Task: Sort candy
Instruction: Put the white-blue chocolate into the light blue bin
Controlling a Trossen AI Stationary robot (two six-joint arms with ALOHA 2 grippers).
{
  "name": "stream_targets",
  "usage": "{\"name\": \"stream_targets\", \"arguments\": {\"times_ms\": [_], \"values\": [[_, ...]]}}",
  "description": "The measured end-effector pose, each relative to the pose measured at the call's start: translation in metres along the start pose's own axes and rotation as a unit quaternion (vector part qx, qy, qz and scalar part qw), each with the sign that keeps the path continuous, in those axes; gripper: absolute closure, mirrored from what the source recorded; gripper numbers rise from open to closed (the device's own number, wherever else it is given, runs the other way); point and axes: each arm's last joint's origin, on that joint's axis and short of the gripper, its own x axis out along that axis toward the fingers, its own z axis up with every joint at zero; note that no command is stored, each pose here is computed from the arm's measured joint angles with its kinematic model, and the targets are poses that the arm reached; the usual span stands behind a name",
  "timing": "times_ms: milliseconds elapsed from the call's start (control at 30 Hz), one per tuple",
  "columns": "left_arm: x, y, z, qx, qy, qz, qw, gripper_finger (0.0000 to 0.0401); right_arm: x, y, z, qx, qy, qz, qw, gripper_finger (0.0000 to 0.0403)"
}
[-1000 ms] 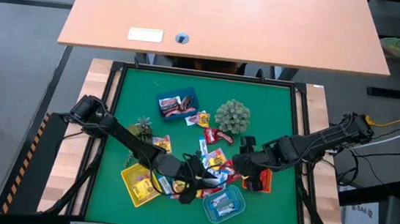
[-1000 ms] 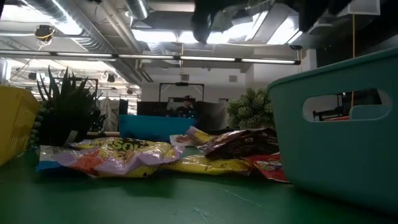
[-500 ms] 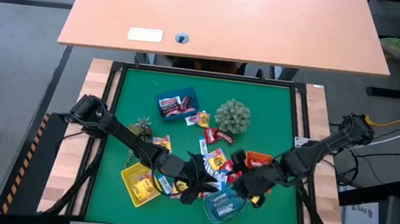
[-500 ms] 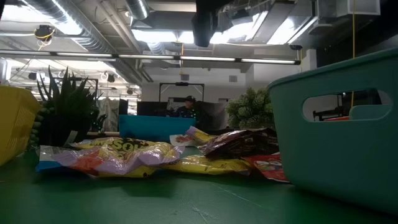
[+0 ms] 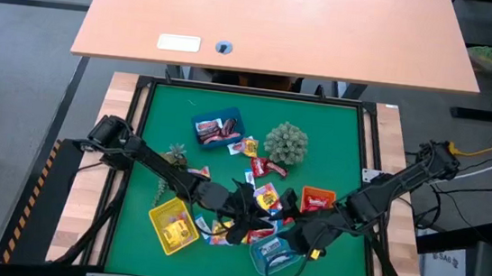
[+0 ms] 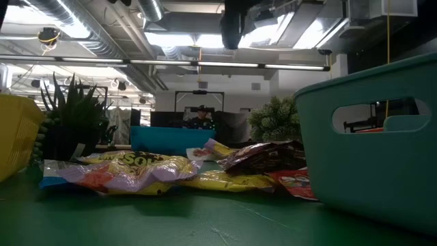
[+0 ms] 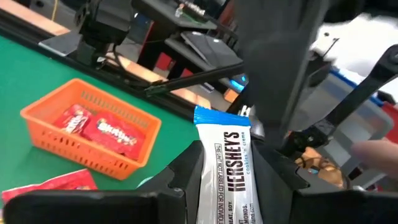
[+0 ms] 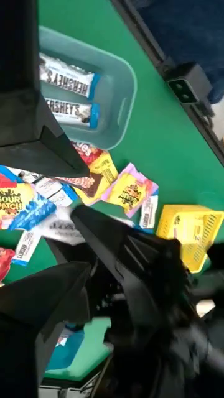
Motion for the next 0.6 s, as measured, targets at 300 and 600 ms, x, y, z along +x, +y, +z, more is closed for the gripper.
{"name": "stream_targets", "arguments": {"times_ms": [300, 600], "values": [[-0.0006, -0.0059, 0.0077, -0.009, -0.033, -0.036, 0.999, 0.0296, 0.0037, 0.0005, 0.0001, -0.007, 0.006, -0.011, 1.000, 0.0171], [-0.0008, -0.0068, 0.0087, -0.010, -0.038, -0.041, 0.998, 0.0296, 0.0037, 0.0001, 0.0002, -0.022, 0.007, -0.016, 1.000, 0.0171]]}}
